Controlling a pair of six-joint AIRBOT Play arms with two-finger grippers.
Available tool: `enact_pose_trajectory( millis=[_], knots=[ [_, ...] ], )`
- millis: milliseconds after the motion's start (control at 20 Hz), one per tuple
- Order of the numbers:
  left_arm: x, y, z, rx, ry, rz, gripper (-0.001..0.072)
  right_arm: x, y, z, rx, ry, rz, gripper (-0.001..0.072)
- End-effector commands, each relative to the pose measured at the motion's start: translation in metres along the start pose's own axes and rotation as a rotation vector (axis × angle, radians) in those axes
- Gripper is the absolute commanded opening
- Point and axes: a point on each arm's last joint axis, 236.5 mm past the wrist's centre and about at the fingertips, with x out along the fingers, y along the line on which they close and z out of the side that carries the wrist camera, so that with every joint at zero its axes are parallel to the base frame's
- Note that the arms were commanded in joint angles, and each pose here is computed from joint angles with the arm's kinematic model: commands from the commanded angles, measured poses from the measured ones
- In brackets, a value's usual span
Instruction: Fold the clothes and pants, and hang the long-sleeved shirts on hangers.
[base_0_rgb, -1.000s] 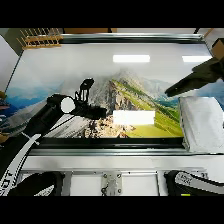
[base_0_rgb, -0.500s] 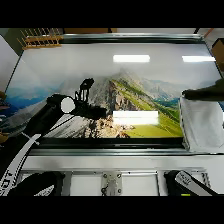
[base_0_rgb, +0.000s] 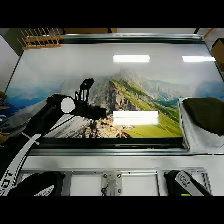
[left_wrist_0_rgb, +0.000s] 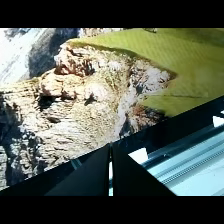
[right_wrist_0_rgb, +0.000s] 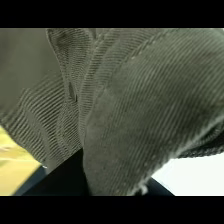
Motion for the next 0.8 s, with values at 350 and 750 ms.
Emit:
enact_pose_trajectory(
  millis=[350,750],
  knots=[
    [0.001,0.0,0.0,0.004,0.0,0.002,0.002,0.013,-0.005,-0.018,0.0,0.021,-0.015,0.0715],
    [0.0,0.001,0.001,0.006,-0.002,0.002,0.002,-0.106,0.168,-0.021,-0.314,-0.308,0.594,0.0716]
  ],
)
